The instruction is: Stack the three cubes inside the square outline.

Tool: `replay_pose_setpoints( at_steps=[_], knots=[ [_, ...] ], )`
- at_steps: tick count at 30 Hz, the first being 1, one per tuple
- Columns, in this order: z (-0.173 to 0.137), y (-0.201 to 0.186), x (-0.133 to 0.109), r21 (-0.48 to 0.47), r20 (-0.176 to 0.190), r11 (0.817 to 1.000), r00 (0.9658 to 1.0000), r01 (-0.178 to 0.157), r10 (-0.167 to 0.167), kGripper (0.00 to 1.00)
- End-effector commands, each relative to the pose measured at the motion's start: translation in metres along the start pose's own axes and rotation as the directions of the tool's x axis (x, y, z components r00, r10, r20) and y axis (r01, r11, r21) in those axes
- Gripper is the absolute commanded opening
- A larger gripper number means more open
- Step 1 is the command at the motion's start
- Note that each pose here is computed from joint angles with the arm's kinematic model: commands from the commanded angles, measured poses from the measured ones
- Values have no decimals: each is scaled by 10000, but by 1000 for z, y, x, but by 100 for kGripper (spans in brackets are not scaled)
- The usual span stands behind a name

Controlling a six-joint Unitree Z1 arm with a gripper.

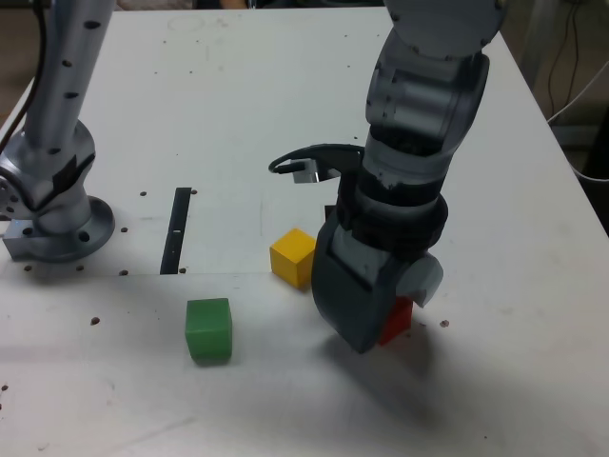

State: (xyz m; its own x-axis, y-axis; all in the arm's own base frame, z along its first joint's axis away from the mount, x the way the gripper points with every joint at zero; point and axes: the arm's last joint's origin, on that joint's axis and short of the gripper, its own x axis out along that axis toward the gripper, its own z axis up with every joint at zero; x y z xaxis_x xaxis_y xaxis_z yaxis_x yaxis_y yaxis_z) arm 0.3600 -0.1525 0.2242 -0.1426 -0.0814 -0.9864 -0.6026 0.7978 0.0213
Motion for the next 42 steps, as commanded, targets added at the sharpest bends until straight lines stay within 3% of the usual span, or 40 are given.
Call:
replay_pose_setpoints(
  at_steps=[1,13,17,24,27,30,33,37,42],
  knots=[
    [3,-3,3,50,2,10000,10000,56,-56,54],
    [7,-8,10,315,120,9992,9996,250,-254,45],
    [8,-8,13,388,256,9988,9992,306,-316,37],
    [8,-7,6,693,562,9970,9977,349,-389,32],
    [8,-6,0,1014,708,9945,9969,256,-329,31],
    [6,-1,-9,1458,909,9893,9958,-43,-91,31],
    [6,10,-20,2064,1104,9772,9935,-493,268,31],
    [10,24,-29,3080,1233,9460,9902,-1013,659,30],
    [20,39,-34,4203,1247,8985,9889,-1269,813,29]
  ],
)
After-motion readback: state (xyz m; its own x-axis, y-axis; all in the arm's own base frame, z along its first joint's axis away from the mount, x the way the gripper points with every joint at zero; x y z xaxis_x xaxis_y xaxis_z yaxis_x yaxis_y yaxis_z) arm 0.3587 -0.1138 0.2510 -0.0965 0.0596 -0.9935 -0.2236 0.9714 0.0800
